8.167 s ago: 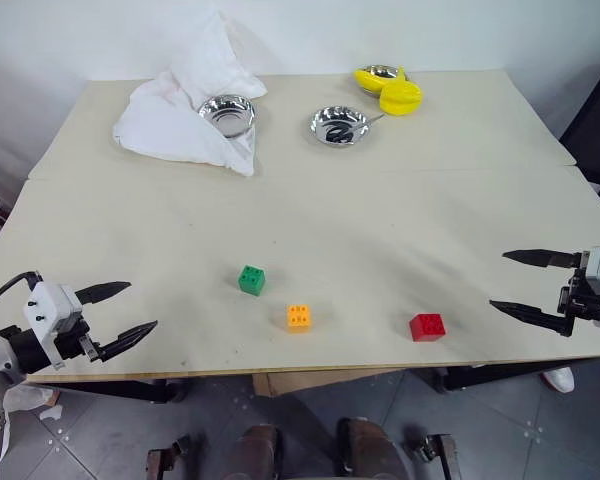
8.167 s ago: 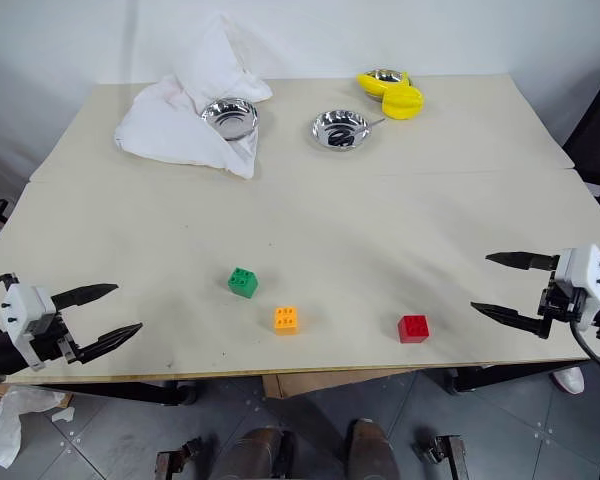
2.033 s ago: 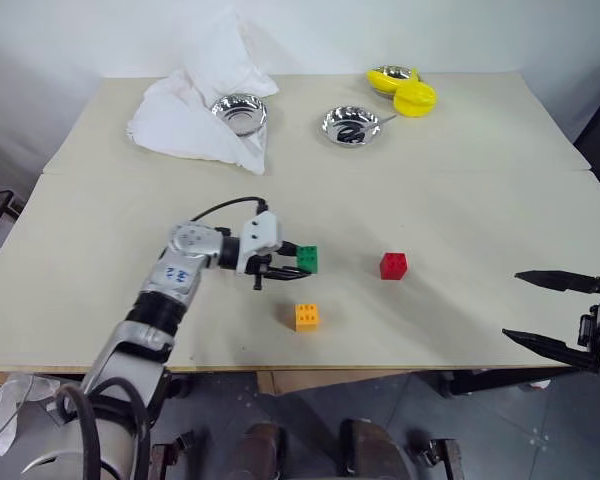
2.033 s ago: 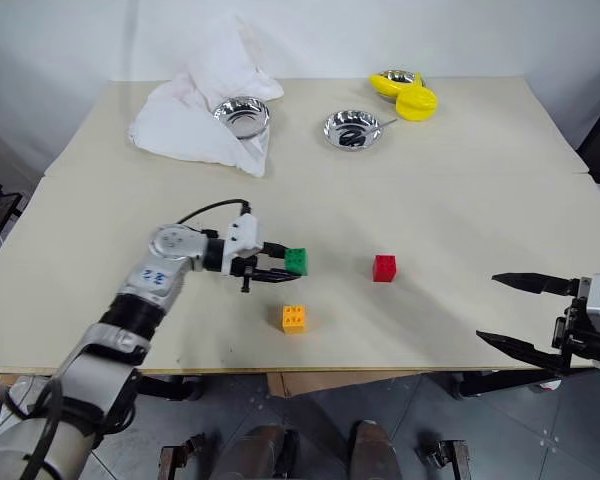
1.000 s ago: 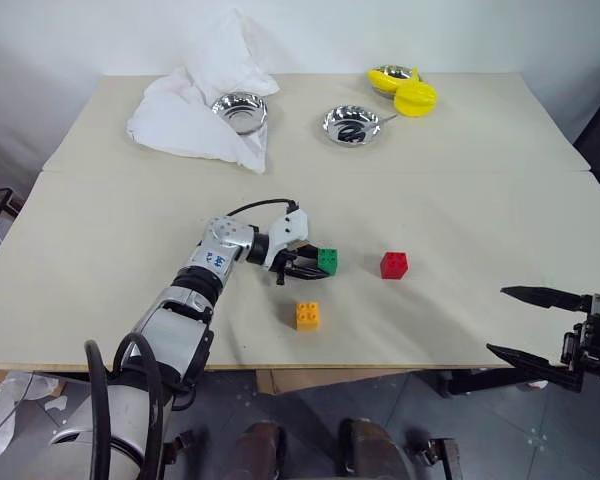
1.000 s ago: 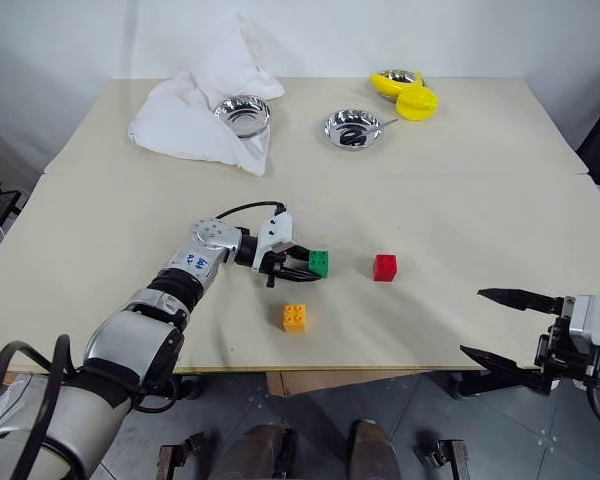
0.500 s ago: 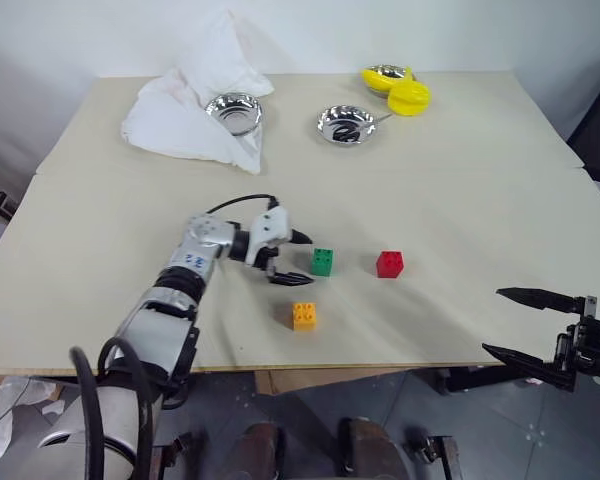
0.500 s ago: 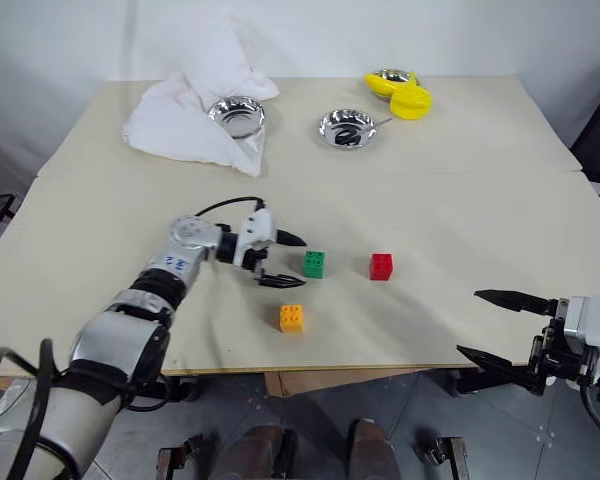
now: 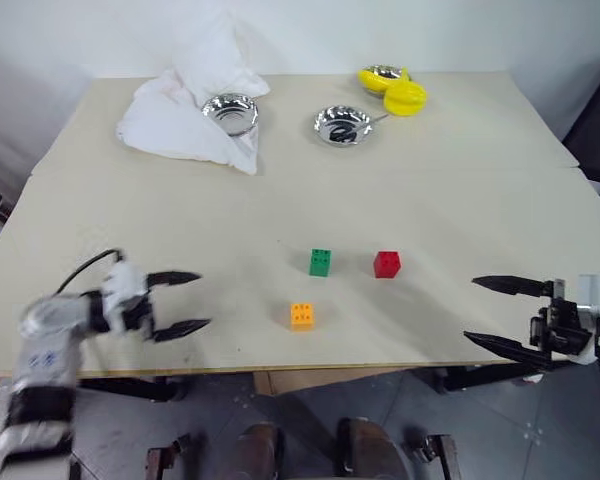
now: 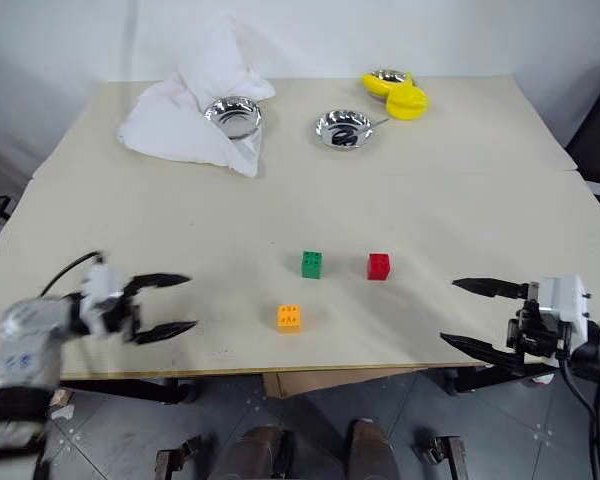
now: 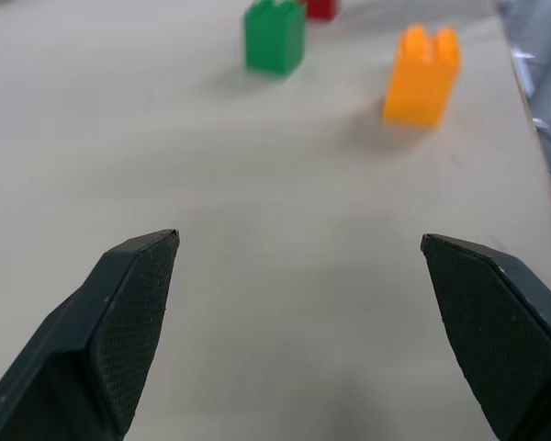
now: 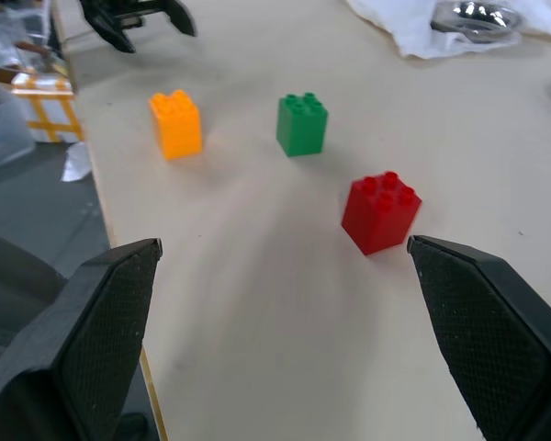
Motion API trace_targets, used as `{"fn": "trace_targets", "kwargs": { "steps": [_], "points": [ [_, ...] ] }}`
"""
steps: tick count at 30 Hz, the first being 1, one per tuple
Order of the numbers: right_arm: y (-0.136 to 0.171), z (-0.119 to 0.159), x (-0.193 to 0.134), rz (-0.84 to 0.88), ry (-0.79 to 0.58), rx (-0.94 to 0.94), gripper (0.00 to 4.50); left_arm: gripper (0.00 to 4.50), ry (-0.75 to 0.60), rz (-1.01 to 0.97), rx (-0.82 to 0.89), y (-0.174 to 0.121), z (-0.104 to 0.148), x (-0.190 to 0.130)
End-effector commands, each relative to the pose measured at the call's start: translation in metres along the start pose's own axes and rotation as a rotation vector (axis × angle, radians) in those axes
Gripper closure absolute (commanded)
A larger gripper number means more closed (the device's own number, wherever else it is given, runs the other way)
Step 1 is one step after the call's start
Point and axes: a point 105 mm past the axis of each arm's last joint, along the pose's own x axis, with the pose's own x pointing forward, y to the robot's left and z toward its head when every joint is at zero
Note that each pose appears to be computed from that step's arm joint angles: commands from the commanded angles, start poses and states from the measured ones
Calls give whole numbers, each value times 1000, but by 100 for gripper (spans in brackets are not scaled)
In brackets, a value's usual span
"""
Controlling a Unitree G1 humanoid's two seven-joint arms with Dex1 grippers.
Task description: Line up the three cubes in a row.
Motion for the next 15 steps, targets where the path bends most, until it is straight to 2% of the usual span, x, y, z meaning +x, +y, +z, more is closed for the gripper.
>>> {"fn": "trace_targets", "kwargs": {
  "steps": [1,4,6,11,15],
  "points": [
    [1,8,4,66,-2,-45,0,2,2,168,17,1,14,-36],
    [1,10,6,119,7,-71,0,2,64,246,8,-12,10,-69],
    [0,10,7,138,12,-74,0,2,89,219,12,-23,11,-71],
    [-4,8,8,147,17,-62,0,2,85,98,64,-38,23,-43],
    [-3,8,6,175,46,-54,0,2,45,-67,115,-51,38,17]
  ]
}}
